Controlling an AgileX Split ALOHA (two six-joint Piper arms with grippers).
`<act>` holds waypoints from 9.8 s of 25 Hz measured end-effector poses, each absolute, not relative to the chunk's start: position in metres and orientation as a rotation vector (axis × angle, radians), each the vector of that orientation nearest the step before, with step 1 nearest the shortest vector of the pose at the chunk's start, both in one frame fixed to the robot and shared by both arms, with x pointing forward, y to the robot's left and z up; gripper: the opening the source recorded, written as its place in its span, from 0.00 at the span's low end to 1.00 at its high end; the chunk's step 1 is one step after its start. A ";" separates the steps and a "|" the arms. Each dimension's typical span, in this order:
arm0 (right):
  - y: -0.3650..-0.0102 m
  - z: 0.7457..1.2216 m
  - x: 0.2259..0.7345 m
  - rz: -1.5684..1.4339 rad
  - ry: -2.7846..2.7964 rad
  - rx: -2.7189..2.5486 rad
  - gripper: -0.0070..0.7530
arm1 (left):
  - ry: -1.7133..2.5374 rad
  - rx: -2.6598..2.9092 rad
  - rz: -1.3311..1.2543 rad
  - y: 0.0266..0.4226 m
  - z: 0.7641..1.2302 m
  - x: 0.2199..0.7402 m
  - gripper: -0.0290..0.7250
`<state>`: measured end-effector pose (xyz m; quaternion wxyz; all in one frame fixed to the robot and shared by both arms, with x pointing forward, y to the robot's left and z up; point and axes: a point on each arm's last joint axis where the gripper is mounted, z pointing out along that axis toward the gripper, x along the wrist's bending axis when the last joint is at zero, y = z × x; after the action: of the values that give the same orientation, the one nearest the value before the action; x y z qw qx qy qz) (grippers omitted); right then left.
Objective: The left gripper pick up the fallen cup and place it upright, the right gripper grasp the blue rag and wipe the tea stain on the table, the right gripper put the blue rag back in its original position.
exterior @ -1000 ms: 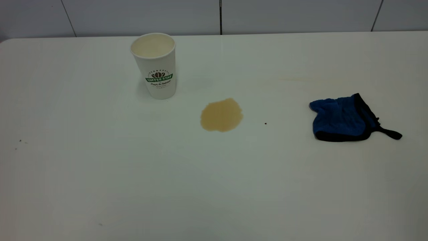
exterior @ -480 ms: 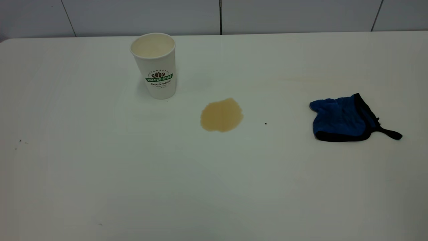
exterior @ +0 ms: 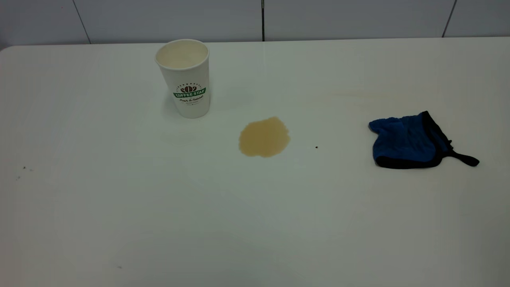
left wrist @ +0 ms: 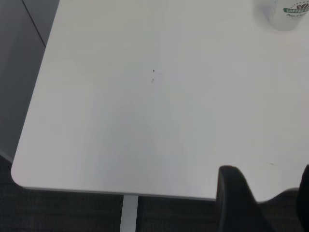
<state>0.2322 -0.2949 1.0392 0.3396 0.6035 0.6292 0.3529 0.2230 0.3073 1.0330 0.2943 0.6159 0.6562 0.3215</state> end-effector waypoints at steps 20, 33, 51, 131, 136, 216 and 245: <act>-0.296 1.039 0.232 0.904 1.634 1.568 0.32 | 1.748 1.640 0.858 0.307 1.033 0.223 0.50; -0.305 1.053 0.241 0.784 1.593 1.609 0.56 | 1.748 1.640 0.858 0.307 1.033 0.223 0.50; -0.308 1.024 0.550 0.363 1.954 1.886 0.97 | 1.747 1.641 0.859 0.307 1.033 0.223 0.50; -0.049 0.769 0.731 0.718 2.443 1.654 0.15 | 1.747 1.641 0.859 0.307 1.033 0.223 0.50; -0.113 0.769 0.757 0.650 2.295 1.822 0.15 | 1.747 1.641 0.859 0.307 1.033 0.223 0.50; -0.259 1.037 0.670 0.302 2.215 2.028 0.97 | 1.747 1.641 0.858 0.307 1.033 0.223 0.50; -0.286 1.076 0.332 0.605 2.067 1.807 0.92 | 1.747 1.641 0.858 0.307 1.033 0.223 0.50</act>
<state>0.3323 -0.2856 1.0764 0.1642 0.6341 0.7252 0.2121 0.2230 0.3075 1.0330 0.2933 0.6162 0.6560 0.3223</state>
